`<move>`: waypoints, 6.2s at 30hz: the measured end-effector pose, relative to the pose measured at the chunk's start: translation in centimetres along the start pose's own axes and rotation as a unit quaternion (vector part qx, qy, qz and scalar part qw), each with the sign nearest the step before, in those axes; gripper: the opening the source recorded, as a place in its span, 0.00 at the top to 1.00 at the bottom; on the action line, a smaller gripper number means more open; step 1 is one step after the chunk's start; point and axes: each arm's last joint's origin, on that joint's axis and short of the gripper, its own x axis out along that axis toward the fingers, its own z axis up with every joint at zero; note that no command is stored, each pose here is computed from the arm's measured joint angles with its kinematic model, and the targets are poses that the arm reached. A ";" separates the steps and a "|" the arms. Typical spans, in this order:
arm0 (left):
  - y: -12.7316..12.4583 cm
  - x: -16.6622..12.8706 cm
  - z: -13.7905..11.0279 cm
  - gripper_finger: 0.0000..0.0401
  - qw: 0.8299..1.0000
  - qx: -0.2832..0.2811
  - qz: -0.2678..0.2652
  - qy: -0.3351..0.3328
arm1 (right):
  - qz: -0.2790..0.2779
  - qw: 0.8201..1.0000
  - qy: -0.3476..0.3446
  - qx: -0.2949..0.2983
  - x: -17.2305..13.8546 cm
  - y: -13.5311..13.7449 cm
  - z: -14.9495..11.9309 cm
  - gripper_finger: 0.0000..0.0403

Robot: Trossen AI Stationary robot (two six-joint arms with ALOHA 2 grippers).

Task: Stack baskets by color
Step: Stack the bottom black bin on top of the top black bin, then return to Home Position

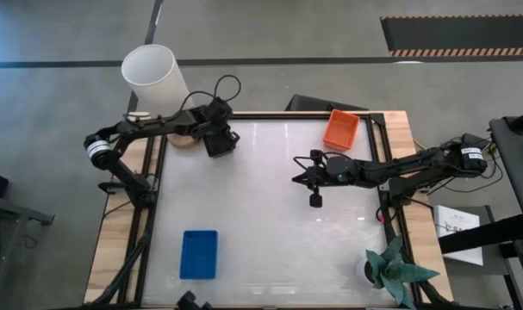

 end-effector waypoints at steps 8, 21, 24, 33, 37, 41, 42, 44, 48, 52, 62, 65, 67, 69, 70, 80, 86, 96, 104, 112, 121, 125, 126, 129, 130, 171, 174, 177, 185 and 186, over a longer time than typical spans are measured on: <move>1.4 1.7 -1.5 0.99 0.992 -0.084 0.065 0.070 | 0.000 1.000 -0.001 0.000 0.0 0.0 0.0 0.98; 0.9 5.3 -0.8 0.99 0.996 -0.063 0.063 0.016 | 0.000 1.000 -0.002 0.000 0.0 0.0 0.0 0.98; -0.1 5.2 -0.3 0.99 0.999 -0.009 0.049 -0.015 | 0.000 1.000 -0.001 0.000 0.0 0.0 0.0 0.98; -2.0 4.5 -0.1 0.99 0.997 0.061 0.023 -0.035 | 0.000 1.000 0.000 0.000 0.0 0.0 0.0 0.98; -1.7 2.7 0.4 0.99 0.998 0.036 0.013 -0.047 | 0.000 1.000 0.000 0.000 0.0 0.0 0.0 0.98; -2.1 0.1 0.3 0.99 0.997 0.038 -0.019 -0.072 | 0.001 1.000 0.006 -0.016 -0.1 0.0 -0.2 0.98; -2.4 -0.6 0.1 0.99 0.995 0.041 -0.030 -0.081 | 0.002 1.000 0.006 -0.022 -0.2 0.0 -0.3 0.98; -3.2 -1.9 -0.4 0.99 0.991 0.051 -0.065 -0.107 | 0.000 1.000 0.000 -0.026 -0.7 0.1 -0.5 0.98; -5.3 -4.3 -2.6 0.99 0.966 0.087 -0.154 -0.189 | -0.006 0.999 -0.026 -0.032 -2.4 0.0 -0.7 0.98; -6.8 -6.7 -5.3 0.99 0.927 0.117 -0.211 -0.287 | -0.018 0.997 -0.069 -0.030 -4.8 0.0 -0.9 0.98; -6.1 -10.0 -11.7 0.99 0.846 0.090 -0.283 -0.444 | -0.074 0.984 -0.159 0.003 -10.5 0.0 -3.6 0.98; -5.3 -10.0 -13.3 0.99 0.840 0.082 -0.285 -0.454 | -0.090 0.975 -0.202 0.006 -12.8 -0.1 -3.7 0.98; -4.9 -10.1 -14.3 0.99 0.835 0.081 -0.297 -0.457 | -0.109 0.971 -0.213 0.003 -13.8 -0.1 -3.9 0.98; -4.3 -10.1 -15.3 0.99 0.830 0.079 -0.304 -0.461 | -0.119 0.968 -0.221 0.002 -14.6 -0.1 -4.3 0.98; -4.1 -10.1 -15.9 0.99 0.828 0.078 -0.305 -0.463 | -0.124 0.966 -0.227 0.002 -15.0 -0.1 -4.5 0.98; -2.0 -9.7 -19.5 0.99 0.853 0.056 -0.255 -0.451 | -0.138 0.969 -0.204 0.022 -14.5 -0.1 -5.6 0.98; -0.8 -10.7 -20.3 0.99 0.853 0.038 -0.229 -0.468 | -0.141 0.971 -0.190 0.038 -13.7 0.0 -6.8 0.98; -0.1 -10.8 -21.0 0.99 0.863 0.029 -0.202 -0.461 | -0.140 0.963 -0.220 0.065 -13.1 0.1 -7.1 0.98; -0.2 -10.1 -21.4 0.99 0.882 0.015 -0.200 -0.426 | -0.142 0.967 -0.203 0.051 -12.8 0.1 -7.3 0.98; -0.4 -9.7 -21.5 0.99 0.890 0.022 -0.197 -0.410 | -0.142 0.967 -0.204 0.052 -12.8 0.1 -7.3 0.98; -0.6 -9.4 -21.5 0.99 0.898 0.030 -0.195 -0.395 | -0.089 0.974 -0.202 0.038 -12.8 2.6 -7.0 0.98; -0.6 -9.3 -21.6 0.99 0.900 0.033 -0.193 -0.389 | 0.005 0.979 -0.205 0.011 -13.1 4.7 -7.0 0.98; -0.7 -9.2 -21.6 0.99 0.901 0.034 -0.193 -0.387 | 0.024 0.979 -0.204 0.005 -13.1 5.0 -7.1 0.98; -0.7 -9.1 -21.6 0.99 0.903 0.036 -0.192 -0.383 | 0.064 0.977 -0.202 -0.009 -13.3 5.9 -7.2 0.98; -0.7 -9.1 -21.6 0.99 0.903 0.037 -0.192 -0.382 | 0.073 0.977 -0.201 -0.012 -13.4 6.1 -7.2 0.98; -1.1 -8.3 -21.8 0.99 0.917 0.056 -0.189 -0.348 | 0.015 0.958 -0.282 0.052 -14.4 4.3 -6.1 0.98; -1.1 -8.3 -21.8 0.99 0.918 0.057 -0.188 -0.345 | -0.015 0.960 -0.275 0.055 -14.2 3.7 -6.2 0.98; -1.1 -8.3 -21.8 0.99 0.918 0.058 -0.188 -0.344 | -0.044 0.959 -0.272 0.059 -14.0 3.2 -6.2 0.98; -1.2 -8.1 -21.9 0.99 0.920 0.061 -0.187 -0.338 | -0.092 0.957 -0.266 0.067 -13.8 2.3 -6.3 0.98; -1.2 -8.1 -21.9 0.99 0.920 0.061 -0.187 -0.338 | -0.095 0.957 -0.266 0.067 -13.8 2.2 -6.3 0.98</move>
